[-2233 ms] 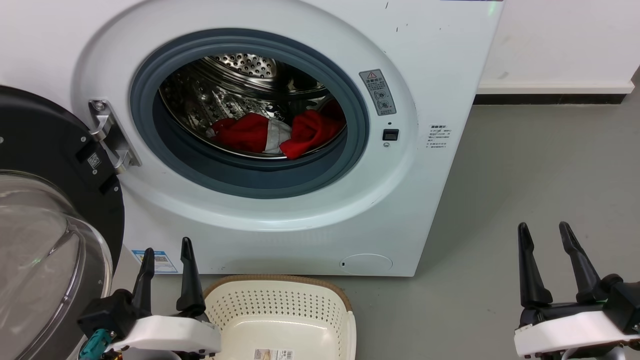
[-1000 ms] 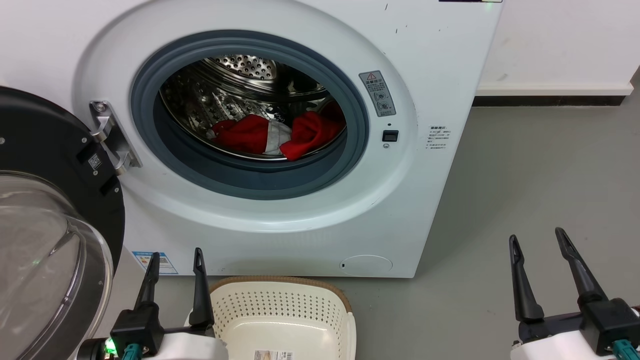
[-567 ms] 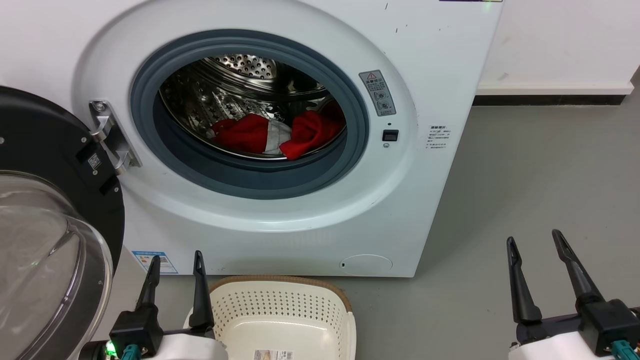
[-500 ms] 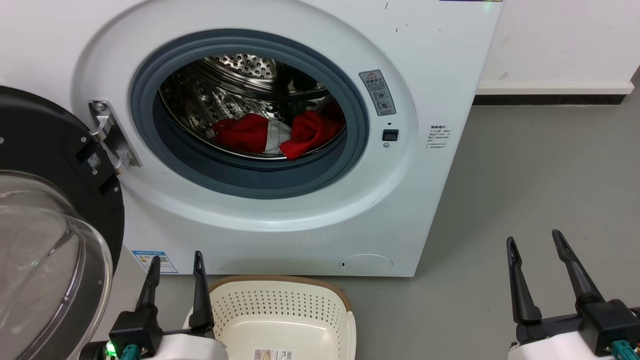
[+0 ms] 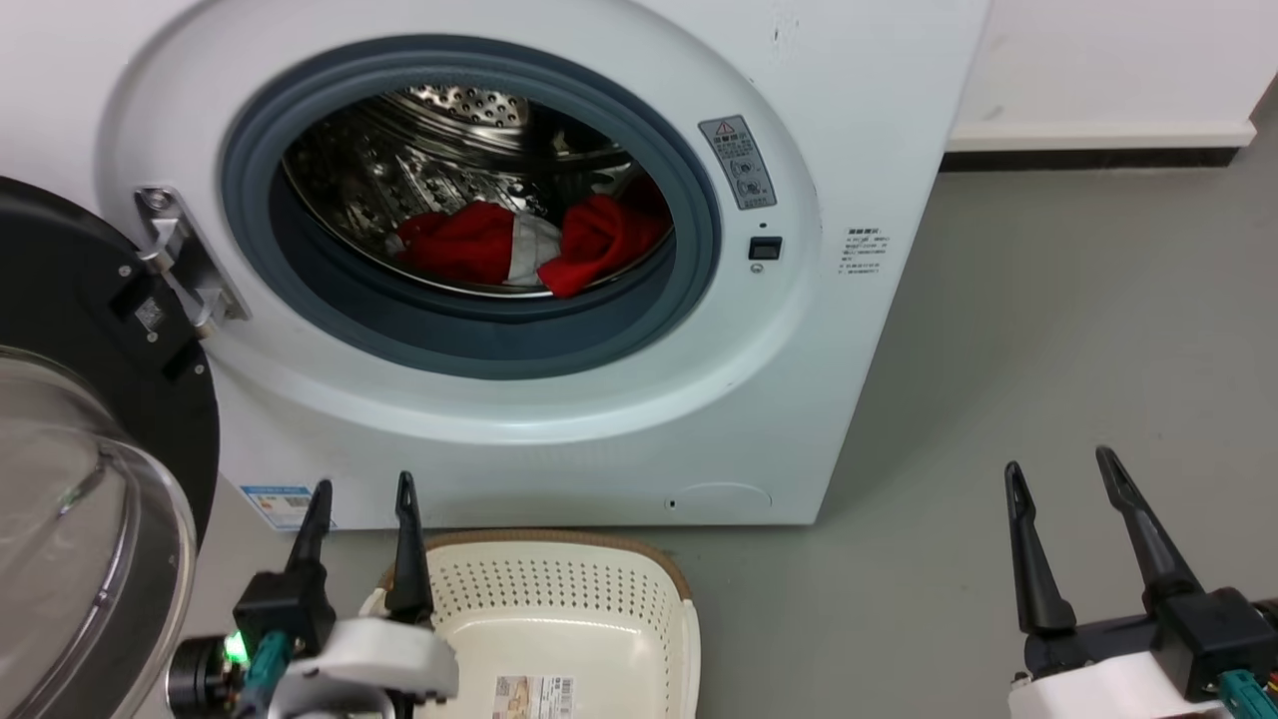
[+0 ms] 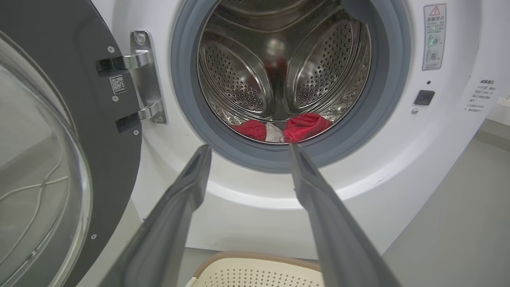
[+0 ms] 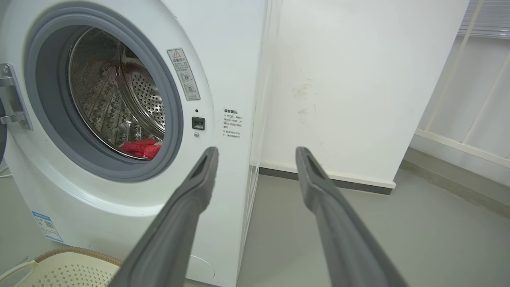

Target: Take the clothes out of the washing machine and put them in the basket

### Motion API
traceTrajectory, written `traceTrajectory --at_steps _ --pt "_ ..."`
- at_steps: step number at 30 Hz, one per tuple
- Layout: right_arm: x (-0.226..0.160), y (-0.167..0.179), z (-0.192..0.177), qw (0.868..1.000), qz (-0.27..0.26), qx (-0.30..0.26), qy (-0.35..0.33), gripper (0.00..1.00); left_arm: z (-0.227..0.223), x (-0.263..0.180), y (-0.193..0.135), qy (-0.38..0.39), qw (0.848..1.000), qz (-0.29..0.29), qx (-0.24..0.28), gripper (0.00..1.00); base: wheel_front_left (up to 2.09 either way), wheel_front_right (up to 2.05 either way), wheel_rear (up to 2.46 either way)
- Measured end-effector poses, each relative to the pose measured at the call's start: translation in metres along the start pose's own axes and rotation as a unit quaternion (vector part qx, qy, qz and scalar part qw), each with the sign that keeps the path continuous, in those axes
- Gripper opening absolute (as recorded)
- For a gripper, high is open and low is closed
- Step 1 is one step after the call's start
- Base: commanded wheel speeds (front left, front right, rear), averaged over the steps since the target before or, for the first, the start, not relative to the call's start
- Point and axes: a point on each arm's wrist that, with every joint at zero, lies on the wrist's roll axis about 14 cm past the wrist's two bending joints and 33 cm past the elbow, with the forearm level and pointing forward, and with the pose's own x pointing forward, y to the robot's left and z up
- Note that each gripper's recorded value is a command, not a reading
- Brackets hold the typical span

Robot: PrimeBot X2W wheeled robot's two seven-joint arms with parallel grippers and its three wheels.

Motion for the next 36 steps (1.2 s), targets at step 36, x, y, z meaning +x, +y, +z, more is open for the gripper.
traceTrajectory --at_steps 36 --pt "0.094 -0.052 -0.129 0.993 -0.058 0.005 0.103 1.0 -0.123 0.342 -0.068 0.165 0.968 -0.153 0.112 1.0 0.0 0.0 0.0"
